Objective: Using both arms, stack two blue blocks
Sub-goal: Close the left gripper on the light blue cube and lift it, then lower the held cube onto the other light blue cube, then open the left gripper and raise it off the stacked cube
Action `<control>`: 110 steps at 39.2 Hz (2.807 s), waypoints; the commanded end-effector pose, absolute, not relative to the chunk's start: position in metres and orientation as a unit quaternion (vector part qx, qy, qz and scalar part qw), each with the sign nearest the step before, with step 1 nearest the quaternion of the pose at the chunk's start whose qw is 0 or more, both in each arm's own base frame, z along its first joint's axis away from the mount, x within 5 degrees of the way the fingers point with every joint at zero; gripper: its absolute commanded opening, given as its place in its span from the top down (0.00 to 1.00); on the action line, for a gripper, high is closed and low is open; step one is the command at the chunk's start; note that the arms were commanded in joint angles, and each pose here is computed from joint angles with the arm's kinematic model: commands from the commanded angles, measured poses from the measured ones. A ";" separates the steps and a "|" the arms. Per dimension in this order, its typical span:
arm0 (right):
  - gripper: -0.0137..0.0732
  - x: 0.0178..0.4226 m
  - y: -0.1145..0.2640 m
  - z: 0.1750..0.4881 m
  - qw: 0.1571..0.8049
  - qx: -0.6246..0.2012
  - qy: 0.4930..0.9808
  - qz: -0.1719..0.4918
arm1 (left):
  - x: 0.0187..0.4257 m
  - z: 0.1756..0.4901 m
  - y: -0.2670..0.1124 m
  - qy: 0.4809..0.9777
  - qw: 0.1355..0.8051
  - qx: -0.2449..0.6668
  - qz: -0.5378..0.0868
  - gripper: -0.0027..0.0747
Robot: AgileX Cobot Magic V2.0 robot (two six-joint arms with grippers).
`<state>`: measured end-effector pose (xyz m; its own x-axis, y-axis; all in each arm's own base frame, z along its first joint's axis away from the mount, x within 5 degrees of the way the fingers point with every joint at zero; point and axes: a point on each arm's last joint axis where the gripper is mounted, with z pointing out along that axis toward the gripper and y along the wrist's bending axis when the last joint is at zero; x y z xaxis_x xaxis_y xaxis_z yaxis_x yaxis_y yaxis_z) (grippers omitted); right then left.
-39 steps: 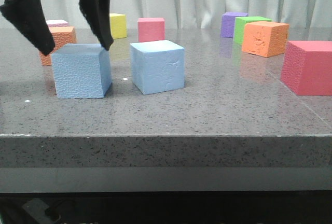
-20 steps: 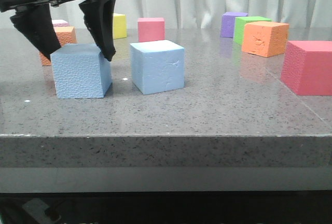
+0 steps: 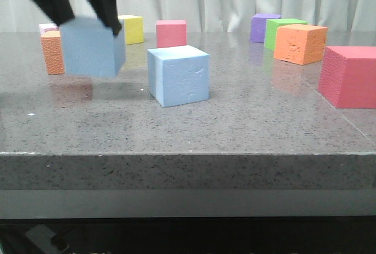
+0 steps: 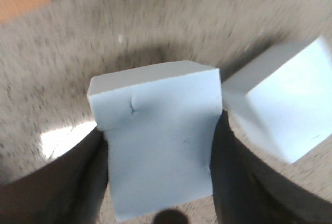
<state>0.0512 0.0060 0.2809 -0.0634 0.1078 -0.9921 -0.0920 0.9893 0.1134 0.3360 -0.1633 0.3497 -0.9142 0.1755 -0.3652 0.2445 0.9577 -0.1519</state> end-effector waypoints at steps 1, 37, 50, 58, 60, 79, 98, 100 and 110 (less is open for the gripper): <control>0.92 0.051 0.005 0.297 0.722 0.003 0.689 0.065 | 0.320 0.395 -0.165 0.960 0.220 0.116 -0.129 0.65; 0.92 0.051 0.005 0.297 0.722 0.003 0.689 0.065 | 0.290 0.415 -0.217 0.936 0.222 0.182 -0.203 0.65; 0.92 0.051 0.005 0.297 0.722 0.003 0.689 0.065 | 0.304 0.391 -0.226 0.946 0.190 0.181 -0.192 0.65; 0.92 0.051 0.005 0.297 0.722 0.003 0.689 0.065 | 0.307 0.386 -0.228 0.948 0.185 0.180 -0.188 0.65; 0.92 0.051 0.005 0.297 0.722 0.003 0.689 0.065 | 0.307 0.386 -0.228 0.948 0.185 0.180 -0.188 0.62; 0.92 0.051 0.005 0.297 0.722 0.003 0.689 0.065 | 0.307 0.386 -0.228 0.946 0.187 0.186 -0.188 0.24; 0.92 0.051 0.005 0.297 0.722 0.003 0.689 0.065 | 0.305 0.427 -0.226 0.926 0.251 0.189 -0.211 0.25; 0.92 0.051 0.005 0.297 0.722 0.003 0.689 0.065 | 0.305 0.432 -0.225 0.923 0.261 0.189 -0.211 0.27; 0.92 0.051 0.005 0.297 0.722 0.003 0.689 0.065 | 0.306 0.437 -0.223 0.920 0.277 0.194 -0.199 0.72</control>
